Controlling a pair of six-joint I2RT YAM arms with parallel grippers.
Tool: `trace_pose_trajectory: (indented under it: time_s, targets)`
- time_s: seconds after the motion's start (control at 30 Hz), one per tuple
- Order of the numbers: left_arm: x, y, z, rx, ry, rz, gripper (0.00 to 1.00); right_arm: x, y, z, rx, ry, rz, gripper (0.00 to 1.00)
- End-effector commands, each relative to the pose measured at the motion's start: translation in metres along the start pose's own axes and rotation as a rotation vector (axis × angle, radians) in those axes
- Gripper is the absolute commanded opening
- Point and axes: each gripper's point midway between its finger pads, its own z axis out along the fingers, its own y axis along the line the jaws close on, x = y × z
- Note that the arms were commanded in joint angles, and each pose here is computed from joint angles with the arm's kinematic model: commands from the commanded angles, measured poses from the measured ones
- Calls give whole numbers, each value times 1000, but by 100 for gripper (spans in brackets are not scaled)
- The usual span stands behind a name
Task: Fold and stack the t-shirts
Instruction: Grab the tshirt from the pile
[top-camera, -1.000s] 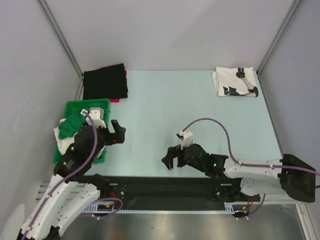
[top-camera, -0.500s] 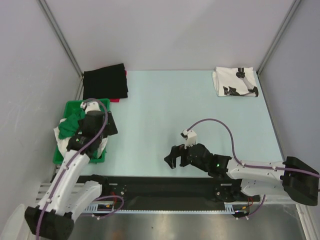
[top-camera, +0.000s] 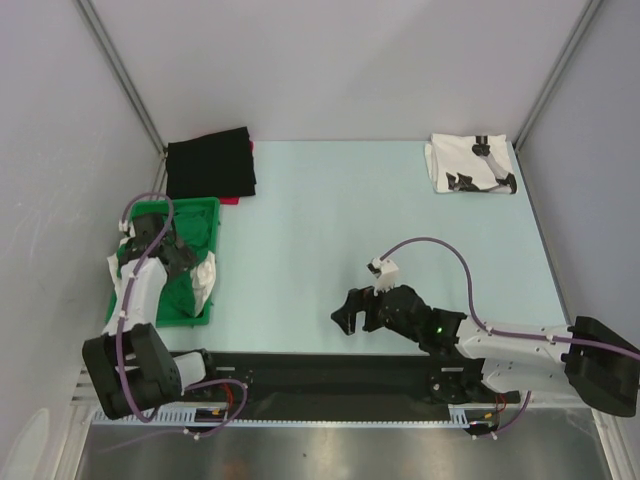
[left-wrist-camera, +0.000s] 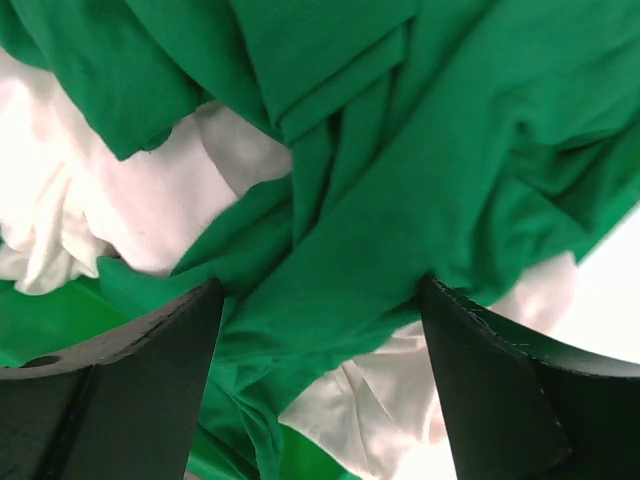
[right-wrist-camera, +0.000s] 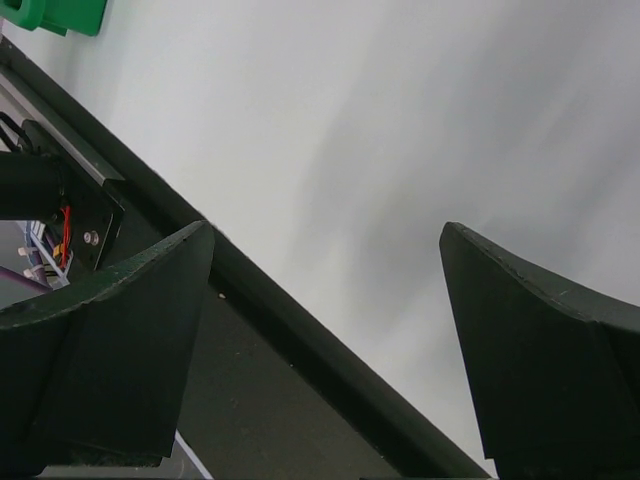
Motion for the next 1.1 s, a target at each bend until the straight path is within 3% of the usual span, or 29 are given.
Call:
trace_pose_trajectory:
  time_s: [0.0,0.1,0.13,0.17,0.2,0.27,0.3,0.7,0.87,0.93,1.07]
  targets:
    - [-16,-5,4,29,-8,-61,85,-15,10,-2,-44,-56,23,100]
    - [-13,-6,11,30,22,-71,65,-15,9,-2,-48,-60,27,100]
    - [-15,-7,10,40,18,-70,47,-14,8,-2,-47,-57,27,100]
    - [-19,-8,8,45,7,-69,38,-16,9,-2,-50,-60,29,100]
    - [-24,-8,4,46,-12,-73,21,-16,8,-2,-50,-59,30,99]
    - [-32,-8,-3,52,-45,-83,5,-15,7,-2,-49,-59,34,100]
    - [-35,-8,-9,52,-57,-90,3,-16,8,-2,-51,-59,35,100]
    - [-115,-23,-143,234,-388,-184,7,-15,4,0,-44,-53,52,100]
    - [-133,-89,-217,495,-488,-149,0,-19,2,-2,-46,-68,66,100]
    - [-123,-137,-247,634,-466,-52,0,-22,-3,-6,-27,-92,73,99]
    - [-114,-209,-350,930,-509,143,0,-44,-12,-29,-8,-228,113,100]
